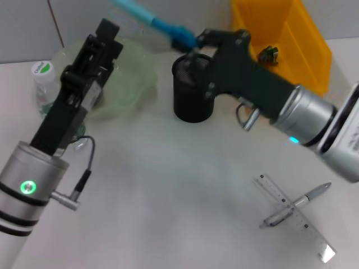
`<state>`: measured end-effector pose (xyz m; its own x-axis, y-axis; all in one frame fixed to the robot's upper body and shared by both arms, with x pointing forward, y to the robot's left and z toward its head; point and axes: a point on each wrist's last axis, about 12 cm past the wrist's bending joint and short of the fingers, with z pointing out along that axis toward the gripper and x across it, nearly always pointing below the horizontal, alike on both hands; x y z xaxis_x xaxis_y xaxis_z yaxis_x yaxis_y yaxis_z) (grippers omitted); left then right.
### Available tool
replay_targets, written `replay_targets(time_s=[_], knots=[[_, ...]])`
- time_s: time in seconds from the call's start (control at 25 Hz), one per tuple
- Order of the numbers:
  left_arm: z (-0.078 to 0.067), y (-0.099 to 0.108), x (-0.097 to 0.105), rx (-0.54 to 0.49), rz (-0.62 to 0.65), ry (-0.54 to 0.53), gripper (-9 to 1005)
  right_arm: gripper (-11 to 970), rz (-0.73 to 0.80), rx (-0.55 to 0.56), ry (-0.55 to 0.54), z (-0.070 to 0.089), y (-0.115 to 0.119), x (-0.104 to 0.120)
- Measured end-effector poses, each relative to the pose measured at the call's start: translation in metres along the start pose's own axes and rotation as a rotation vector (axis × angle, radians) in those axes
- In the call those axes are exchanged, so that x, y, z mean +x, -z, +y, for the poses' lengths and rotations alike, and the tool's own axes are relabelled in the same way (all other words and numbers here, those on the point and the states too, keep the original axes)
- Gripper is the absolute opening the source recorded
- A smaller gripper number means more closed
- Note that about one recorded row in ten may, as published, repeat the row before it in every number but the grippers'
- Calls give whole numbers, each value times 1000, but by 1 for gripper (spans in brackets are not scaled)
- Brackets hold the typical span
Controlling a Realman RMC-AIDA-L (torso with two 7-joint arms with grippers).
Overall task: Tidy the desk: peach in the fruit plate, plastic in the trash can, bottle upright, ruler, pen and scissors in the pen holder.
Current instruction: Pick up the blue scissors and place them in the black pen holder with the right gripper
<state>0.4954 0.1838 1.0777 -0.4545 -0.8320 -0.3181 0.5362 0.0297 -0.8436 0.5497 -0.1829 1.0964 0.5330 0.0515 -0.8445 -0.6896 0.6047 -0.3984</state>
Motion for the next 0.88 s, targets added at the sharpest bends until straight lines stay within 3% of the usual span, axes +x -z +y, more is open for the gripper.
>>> replay_targets(time_s=[0.16, 0.2, 0.24, 0.28, 0.36, 0.44, 0.52, 0.56, 0.6, 0.72, 0.76, 0.88], knots=[[0, 7, -13, 77, 41, -105, 690, 99, -9, 73, -85, -15, 8, -2], [-1, 8, -16, 105, 71, -152, 690, 100, -6, 83, -114, -20, 11, -2], [-4, 8, -24, 168, 144, -263, 691, 102, -2, 90, -149, -26, 14, -3], [-4, 8, -24, 168, 144, -263, 690, 103, 1, 92, -181, -33, 17, -4], [-4, 10, -30, 206, 220, -361, 687, 105, 7, 84, -218, -43, 19, -7], [-1, 13, -37, 211, 294, -457, 684, 108, 29, 40, -302, -68, 22, -16], [1, 16, -40, 217, 358, -540, 683, 110, 43, 17, -326, -76, 21, -20], [2, 21, -42, 232, 419, -614, 683, 112, 89, -41, -372, -93, 17, -30], [2, 21, -42, 232, 419, -614, 683, 113, 89, -41, -372, -93, 17, -30], [4, 27, -44, 258, 507, -704, 683, 116, 195, -123, -405, -113, 5, -45], [5, 28, -45, 262, 528, -733, 683, 118, 286, -156, -416, -126, -5, -59], [9, 34, -52, 244, 608, -794, 683, 121, 389, -177, -438, -138, -14, -71]])
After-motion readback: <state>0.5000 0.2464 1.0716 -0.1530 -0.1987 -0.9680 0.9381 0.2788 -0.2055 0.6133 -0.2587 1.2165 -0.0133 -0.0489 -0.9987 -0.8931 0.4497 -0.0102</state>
